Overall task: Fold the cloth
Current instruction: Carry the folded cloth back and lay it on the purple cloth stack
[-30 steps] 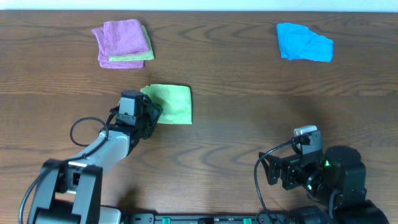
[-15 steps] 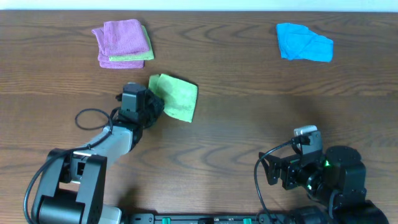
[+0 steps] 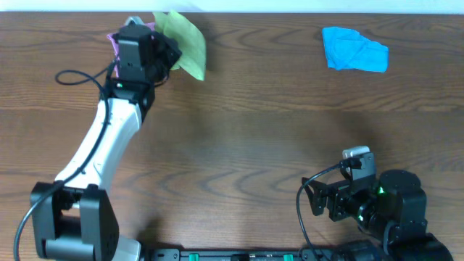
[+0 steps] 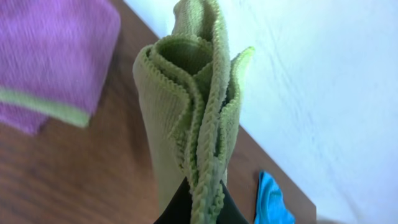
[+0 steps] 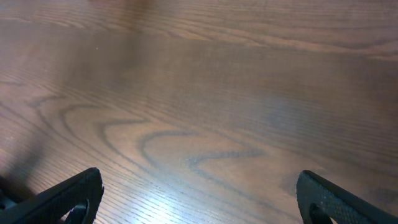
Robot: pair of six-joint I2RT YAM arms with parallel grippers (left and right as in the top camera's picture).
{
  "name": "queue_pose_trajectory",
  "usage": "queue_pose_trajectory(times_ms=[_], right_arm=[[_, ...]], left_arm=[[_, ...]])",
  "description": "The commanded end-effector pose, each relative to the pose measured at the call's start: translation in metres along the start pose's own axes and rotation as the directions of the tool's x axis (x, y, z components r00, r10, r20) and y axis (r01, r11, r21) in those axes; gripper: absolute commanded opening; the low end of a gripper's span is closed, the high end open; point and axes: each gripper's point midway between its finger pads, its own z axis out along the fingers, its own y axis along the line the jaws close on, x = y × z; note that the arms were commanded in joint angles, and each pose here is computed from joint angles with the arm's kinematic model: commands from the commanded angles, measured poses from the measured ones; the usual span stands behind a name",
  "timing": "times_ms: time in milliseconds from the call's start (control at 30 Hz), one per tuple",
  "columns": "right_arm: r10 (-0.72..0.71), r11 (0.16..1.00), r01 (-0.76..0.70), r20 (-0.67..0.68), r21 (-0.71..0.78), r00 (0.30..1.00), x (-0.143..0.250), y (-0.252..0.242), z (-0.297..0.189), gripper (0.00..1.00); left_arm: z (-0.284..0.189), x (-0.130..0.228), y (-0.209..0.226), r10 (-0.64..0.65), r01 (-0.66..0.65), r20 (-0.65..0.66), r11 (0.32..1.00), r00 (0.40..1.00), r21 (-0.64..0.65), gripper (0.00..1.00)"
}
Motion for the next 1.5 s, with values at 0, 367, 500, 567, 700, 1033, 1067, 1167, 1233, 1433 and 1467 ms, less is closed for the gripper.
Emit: queue_pose_trajectory(times_ms=[0,367,500,567,700,1033,1067,1167,1233,1433,1467], right_arm=[[0.001,1.0,-0.001,0.001,0.008,1.0,0.001,-0.002,0.0,0.99],[0.001,1.0,-0.001,0.001,0.008,1.0,0.001,-0.002,0.0,0.99],[0.001,1.0,-0.001,0.002,0.008,1.0,0.001,-0.002,0.0,0.99],[0.001,1.0,-0.001,0.001,0.008,1.0,0.001,-0.002,0.0,0.99],[0.001,1.0,-0.001,0.002,0.008,1.0,0.001,-0.002,0.0,0.99],[0.001,1.0,-0.001,0.002,0.008,1.0,0.001,-0.002,0.0,0.99],[0.001,1.0,-0.001,0.001,0.008,1.0,0.001,-0.002,0.0,0.99],[0.001,1.0,-0.001,0.001,0.008,1.0,0.001,-0.002,0.0,0.99],[0.001,1.0,-0.001,0.002,0.008,1.0,0.001,-0.002,0.0,0.99],[0.001,1.0,-0.001,0.002,0.008,1.0,0.001,-0.002,0.0,0.99],[0.001,1.0,-0.001,0.001,0.008,1.0,0.001,-0.002,0.0,0.99]], left_arm=[[0.016,-0.018,0.008,0.016,-0.015,0.03,0.999,0.999,-0.029,0.06],[0.064,-0.077,0.002,0.036,-0.035,0.107,0.999,0.994,-0.015,0.06],[0.074,-0.089,0.006,0.031,-0.029,0.117,0.999,0.993,-0.018,0.06],[0.078,-0.09,0.014,0.024,-0.021,0.109,0.999,0.994,-0.033,0.06],[0.078,-0.095,0.028,0.037,-0.028,0.118,0.997,0.992,-0.078,0.06],[0.072,-0.098,0.061,0.049,-0.028,0.102,0.981,0.994,-0.191,0.06],[0.071,-0.099,0.065,0.048,-0.026,0.106,0.978,0.993,-0.208,0.06],[0.069,-0.099,0.079,0.049,-0.016,0.117,0.962,0.992,-0.271,0.06],[0.069,-0.097,0.088,0.05,-0.011,0.119,0.952,0.992,-0.306,0.06],[0.082,-0.086,0.114,0.03,0.002,0.084,0.935,0.996,-0.354,0.06],[0.084,-0.084,0.117,0.027,0.002,0.078,0.933,0.997,-0.36,0.06]])
